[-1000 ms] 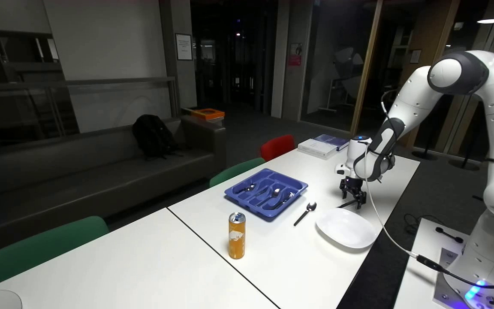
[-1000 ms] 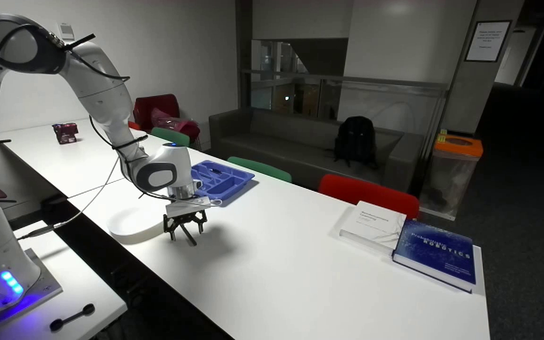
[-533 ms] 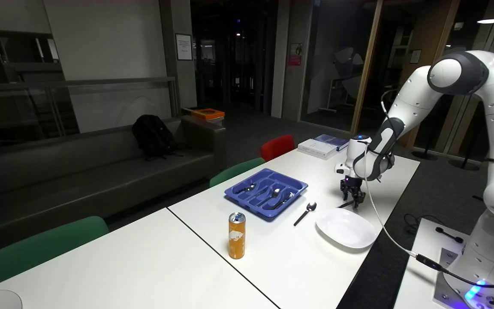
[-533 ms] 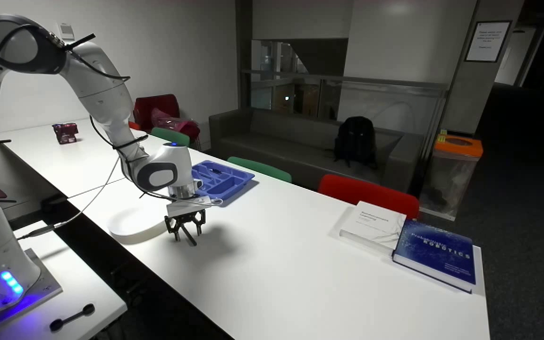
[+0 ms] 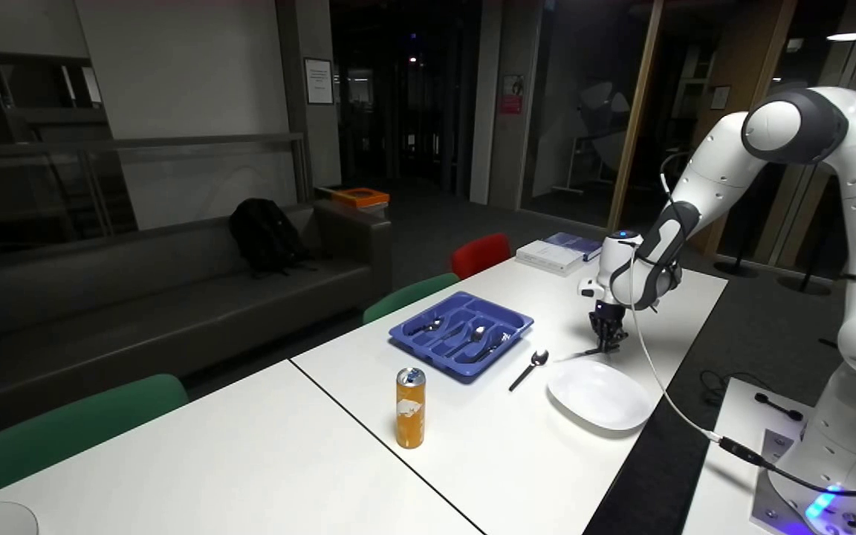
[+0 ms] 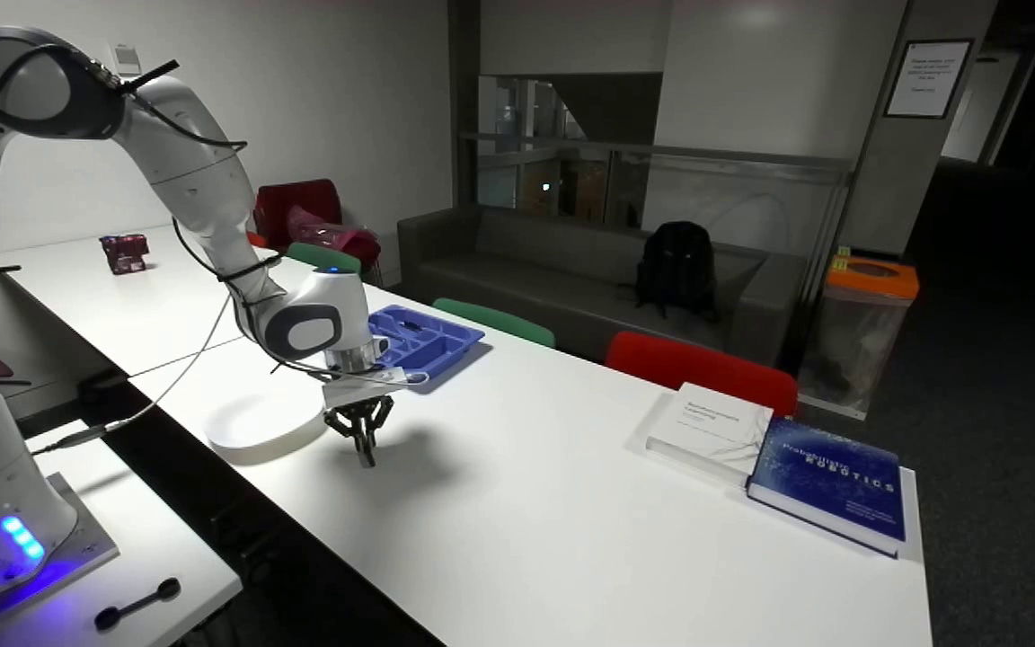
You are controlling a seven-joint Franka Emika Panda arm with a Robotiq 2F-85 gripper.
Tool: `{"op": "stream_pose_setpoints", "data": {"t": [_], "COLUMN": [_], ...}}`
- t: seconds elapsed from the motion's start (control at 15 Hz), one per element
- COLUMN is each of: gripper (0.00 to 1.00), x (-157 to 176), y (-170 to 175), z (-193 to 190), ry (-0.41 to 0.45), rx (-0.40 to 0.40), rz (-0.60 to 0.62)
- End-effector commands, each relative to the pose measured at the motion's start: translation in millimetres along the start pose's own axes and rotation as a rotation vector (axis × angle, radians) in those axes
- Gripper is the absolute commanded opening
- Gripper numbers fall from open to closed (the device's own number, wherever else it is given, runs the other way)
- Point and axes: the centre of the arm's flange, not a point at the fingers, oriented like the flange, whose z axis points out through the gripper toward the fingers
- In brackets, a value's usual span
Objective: Put the knife in blue object
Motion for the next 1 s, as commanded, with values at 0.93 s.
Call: {"op": "stream_pose_setpoints", "data": {"t": [0.93], "gripper": [0.03], "x": [-24], "y": [-5], "z": [-111], "ry": [0.037], "rx": [-0.132], "rz": [0.199]}}
